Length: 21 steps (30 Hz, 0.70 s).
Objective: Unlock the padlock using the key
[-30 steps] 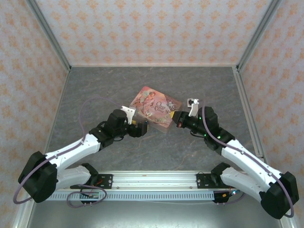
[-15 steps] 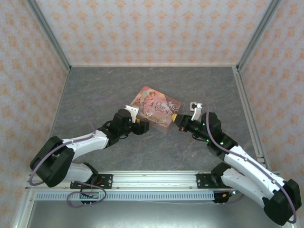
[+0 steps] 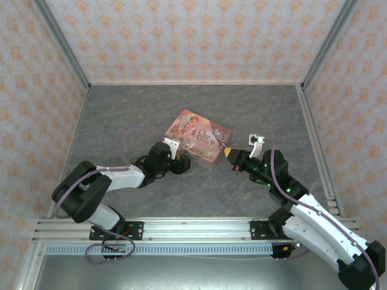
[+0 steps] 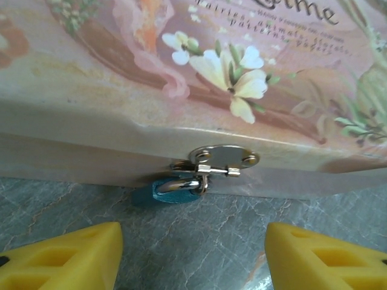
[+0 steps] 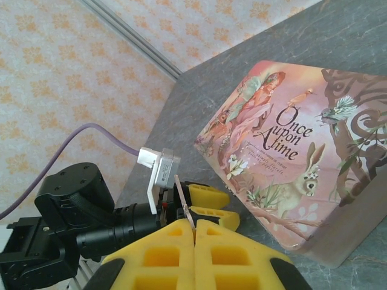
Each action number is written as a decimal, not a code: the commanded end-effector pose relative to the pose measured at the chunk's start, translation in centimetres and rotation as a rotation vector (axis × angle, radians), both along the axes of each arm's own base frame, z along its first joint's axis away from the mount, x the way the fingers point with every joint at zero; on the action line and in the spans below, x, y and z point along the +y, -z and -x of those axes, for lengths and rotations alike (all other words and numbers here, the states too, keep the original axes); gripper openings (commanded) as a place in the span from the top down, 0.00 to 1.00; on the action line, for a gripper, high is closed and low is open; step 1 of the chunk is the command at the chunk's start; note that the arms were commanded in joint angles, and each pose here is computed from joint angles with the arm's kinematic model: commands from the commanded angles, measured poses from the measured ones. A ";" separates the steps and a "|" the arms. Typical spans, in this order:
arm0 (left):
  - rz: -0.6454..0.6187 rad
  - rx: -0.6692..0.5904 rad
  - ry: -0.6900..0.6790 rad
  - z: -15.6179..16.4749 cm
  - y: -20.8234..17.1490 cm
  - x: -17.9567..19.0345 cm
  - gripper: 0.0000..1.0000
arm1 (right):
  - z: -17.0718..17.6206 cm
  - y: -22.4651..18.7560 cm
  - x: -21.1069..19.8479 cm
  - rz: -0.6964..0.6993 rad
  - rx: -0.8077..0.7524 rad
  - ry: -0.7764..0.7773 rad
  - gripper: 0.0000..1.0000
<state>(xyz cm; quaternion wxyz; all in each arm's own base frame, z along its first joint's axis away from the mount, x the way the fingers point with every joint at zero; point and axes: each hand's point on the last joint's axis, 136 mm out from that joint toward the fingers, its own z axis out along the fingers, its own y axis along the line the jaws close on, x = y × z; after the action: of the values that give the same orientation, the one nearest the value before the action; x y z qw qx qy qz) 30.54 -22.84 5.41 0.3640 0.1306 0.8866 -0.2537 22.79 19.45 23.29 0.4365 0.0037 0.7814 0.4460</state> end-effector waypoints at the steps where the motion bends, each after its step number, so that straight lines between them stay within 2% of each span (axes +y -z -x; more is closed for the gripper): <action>1: 0.012 -0.049 0.000 -1.1 -0.2 -0.2 0.38 | -0.1 0.3 -0.3 0.022 -0.014 0.015 1.00; 21: 0.025 -0.057 -0.030 -2.7 0.4 -0.8 0.47 | 0.1 1.3 -0.5 0.047 -0.002 0.018 1.00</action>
<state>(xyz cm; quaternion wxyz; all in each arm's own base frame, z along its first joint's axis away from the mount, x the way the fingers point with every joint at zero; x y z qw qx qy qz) 31.69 -23.58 3.78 0.3680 0.1298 0.8846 -0.2555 22.80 19.15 22.31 0.4335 0.0042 0.7912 0.4313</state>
